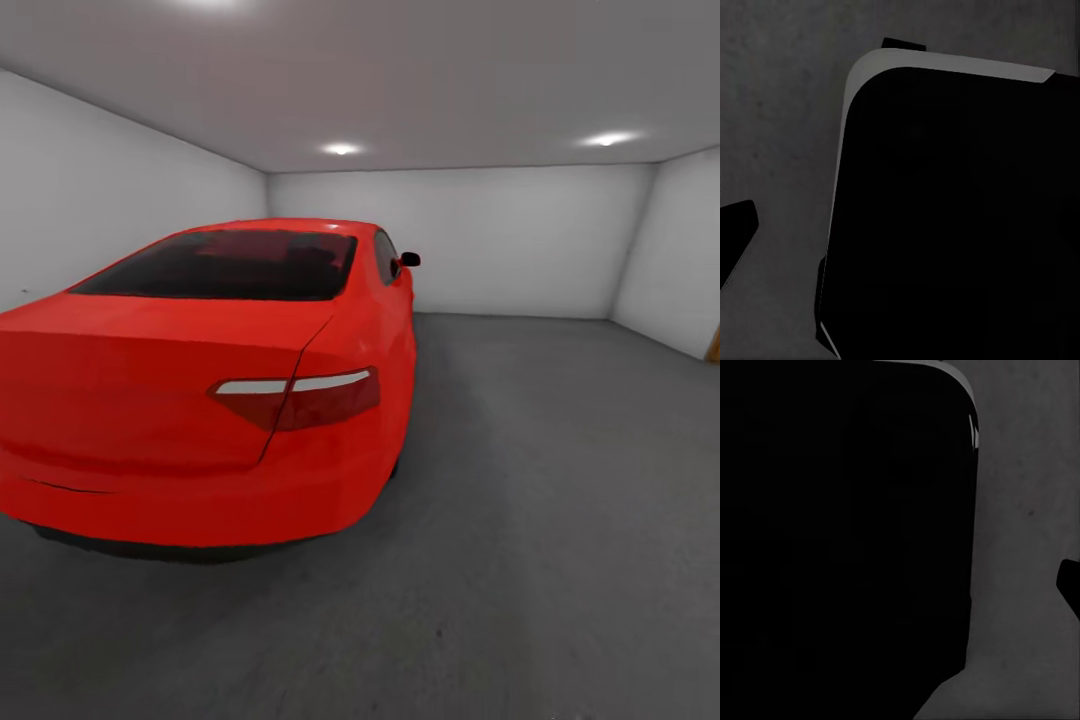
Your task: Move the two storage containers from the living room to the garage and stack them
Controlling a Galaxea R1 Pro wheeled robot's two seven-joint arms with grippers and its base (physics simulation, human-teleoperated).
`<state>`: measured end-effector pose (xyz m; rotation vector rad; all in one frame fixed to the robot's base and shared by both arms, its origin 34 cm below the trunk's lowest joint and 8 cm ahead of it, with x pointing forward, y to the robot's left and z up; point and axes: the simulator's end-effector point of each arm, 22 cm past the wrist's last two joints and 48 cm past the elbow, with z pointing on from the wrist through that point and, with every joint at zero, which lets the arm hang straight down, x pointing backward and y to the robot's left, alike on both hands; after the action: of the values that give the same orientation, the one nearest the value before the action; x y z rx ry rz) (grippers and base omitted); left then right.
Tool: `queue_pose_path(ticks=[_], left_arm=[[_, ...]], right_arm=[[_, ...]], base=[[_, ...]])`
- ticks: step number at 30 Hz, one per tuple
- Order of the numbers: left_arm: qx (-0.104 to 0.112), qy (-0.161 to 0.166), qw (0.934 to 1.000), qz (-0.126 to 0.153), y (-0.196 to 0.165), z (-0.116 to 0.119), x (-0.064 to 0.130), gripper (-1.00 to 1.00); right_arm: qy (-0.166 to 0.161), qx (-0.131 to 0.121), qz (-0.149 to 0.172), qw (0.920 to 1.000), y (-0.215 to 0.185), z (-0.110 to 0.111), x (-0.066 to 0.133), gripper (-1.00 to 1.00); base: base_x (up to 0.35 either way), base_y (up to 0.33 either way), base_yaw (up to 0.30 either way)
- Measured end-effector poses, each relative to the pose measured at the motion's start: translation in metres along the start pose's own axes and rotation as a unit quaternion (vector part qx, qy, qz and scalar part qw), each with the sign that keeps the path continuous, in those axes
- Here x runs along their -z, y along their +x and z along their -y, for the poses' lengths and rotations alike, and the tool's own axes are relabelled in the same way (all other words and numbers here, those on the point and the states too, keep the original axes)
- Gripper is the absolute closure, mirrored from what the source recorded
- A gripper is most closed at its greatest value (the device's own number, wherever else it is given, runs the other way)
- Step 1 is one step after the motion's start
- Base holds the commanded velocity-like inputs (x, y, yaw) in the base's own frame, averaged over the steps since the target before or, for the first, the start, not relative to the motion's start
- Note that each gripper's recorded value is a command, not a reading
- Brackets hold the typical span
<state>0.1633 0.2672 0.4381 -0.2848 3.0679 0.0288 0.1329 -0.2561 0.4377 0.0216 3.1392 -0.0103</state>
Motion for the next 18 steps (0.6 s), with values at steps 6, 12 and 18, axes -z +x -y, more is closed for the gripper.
queue_pose_path(ticks=[6,12,18], left_arm=[[0.000,0.000,1.0000,0.000,0.0000,0.0000,0.0000,-1.00],[0.000,0.000,1.0000,0.000,0.0000,0.0000,0.0000,-1.00],[0.000,0.000,1.0000,0.000,0.0000,0.0000,0.0000,-1.00]], right_arm=[[0.000,0.000,0.000,1.0000,0.0001,0.0000,0.0000,-1.00],[0.000,0.000,0.000,1.0000,0.0000,0.0000,0.0000,-1.00],[0.000,0.000,0.000,1.0000,0.0001,-0.0007,0.0000,-1.00]], base=[[0.000,0.000,-0.300],[0.000,0.000,-0.300],[0.000,0.000,-0.300]])
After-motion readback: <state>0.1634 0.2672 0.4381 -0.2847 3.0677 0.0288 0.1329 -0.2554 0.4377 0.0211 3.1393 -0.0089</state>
